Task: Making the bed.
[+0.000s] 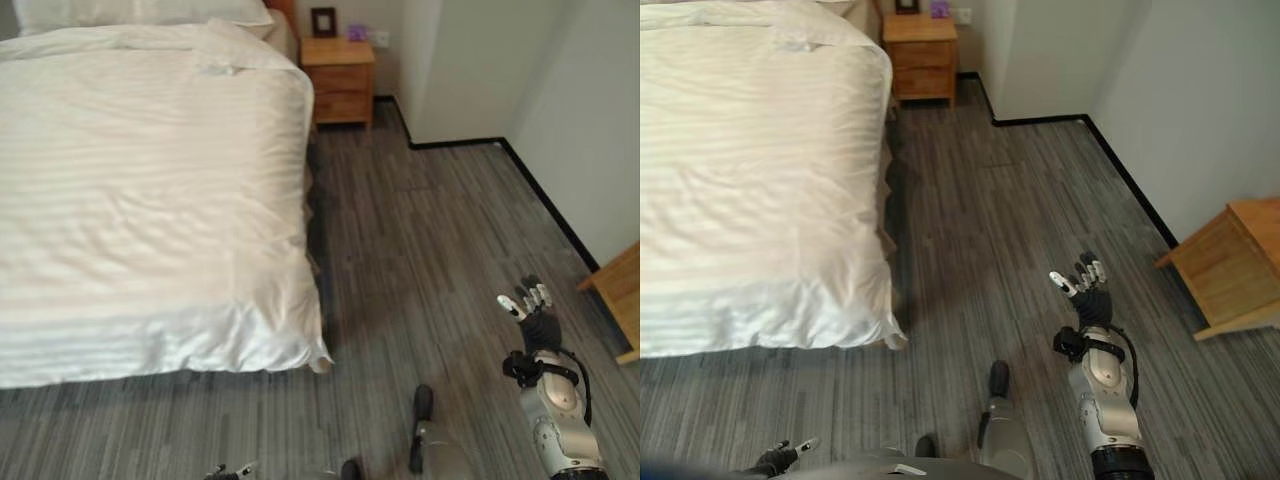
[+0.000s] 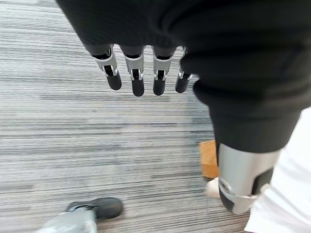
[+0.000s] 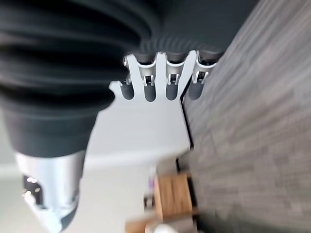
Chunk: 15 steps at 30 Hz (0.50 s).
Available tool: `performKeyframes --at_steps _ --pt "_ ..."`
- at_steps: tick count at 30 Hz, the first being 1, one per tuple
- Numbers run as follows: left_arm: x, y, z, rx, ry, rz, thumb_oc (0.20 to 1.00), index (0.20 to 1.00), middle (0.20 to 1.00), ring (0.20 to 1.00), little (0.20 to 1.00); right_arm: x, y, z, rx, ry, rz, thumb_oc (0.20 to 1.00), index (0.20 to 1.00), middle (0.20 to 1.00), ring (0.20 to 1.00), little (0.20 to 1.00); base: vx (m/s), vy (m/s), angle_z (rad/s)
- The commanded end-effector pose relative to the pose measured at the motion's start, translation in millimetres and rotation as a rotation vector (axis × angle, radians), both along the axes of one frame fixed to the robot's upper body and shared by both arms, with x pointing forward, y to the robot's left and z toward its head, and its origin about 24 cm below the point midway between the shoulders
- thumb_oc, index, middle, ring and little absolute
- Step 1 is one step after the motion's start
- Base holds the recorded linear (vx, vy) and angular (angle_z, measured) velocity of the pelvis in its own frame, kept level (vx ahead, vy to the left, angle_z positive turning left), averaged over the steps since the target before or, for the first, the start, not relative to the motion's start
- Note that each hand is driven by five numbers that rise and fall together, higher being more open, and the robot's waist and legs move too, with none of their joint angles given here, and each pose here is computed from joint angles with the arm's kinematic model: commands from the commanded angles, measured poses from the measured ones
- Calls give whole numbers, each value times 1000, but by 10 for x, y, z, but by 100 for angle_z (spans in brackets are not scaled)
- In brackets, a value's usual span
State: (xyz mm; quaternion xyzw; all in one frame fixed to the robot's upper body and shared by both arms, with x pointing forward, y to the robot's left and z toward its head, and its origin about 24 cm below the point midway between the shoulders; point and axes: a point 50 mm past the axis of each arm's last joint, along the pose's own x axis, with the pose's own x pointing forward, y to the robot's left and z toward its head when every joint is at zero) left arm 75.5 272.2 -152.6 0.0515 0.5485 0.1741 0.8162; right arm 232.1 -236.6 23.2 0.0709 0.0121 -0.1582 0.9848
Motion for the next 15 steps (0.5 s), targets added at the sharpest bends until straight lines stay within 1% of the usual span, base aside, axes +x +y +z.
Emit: performKeyframes --at_steps 1,3,5,7,10,12,13,15 --pt "200 0 52 20 -76 -7 1000 1000 1000 1000 1000 146 -48 332 -120 -136 37 1000 1000 1000 1000 1000 764 -651 -2" --pt "255 -40 62 -8 -117 21 1000 1000 1000 1000 1000 127 -75 328 -148 -122 51 1000 1000 1000 1000 1000 453 -490 32" --pt "302 -77 80 -38 -157 10 1000 1000 1000 1000 1000 73 -94 290 -50 -136 43 1000 1000 1000 1000 1000 469 -568 40" --pt "339 -143 81 -75 -189 23 1000 1000 1000 1000 1000 55 -162 239 -55 -100 28 1000 1000 1000 1000 1000 431 -355 -34" --pt "301 -221 42 -100 -168 19 1000 1000 1000 1000 1000 75 -204 269 -15 -116 8 1000 1000 1000 1000 1000 429 -190 -32" --pt "213 -245 14 -108 -144 6 1000 1000 1000 1000 1000 70 -187 299 -12 -137 19 1000 1000 1000 1000 1000 619 -104 6" --pt "100 -263 -26 -103 -102 9 1000 1000 1000 1000 1000 80 -140 265 -20 -127 29 1000 1000 1000 1000 1000 526 -55 26" --pt "55 -252 -38 -101 -81 17 1000 1000 1000 1000 1000 85 -117 263 -27 -124 43 1000 1000 1000 1000 1000 497 -48 25"
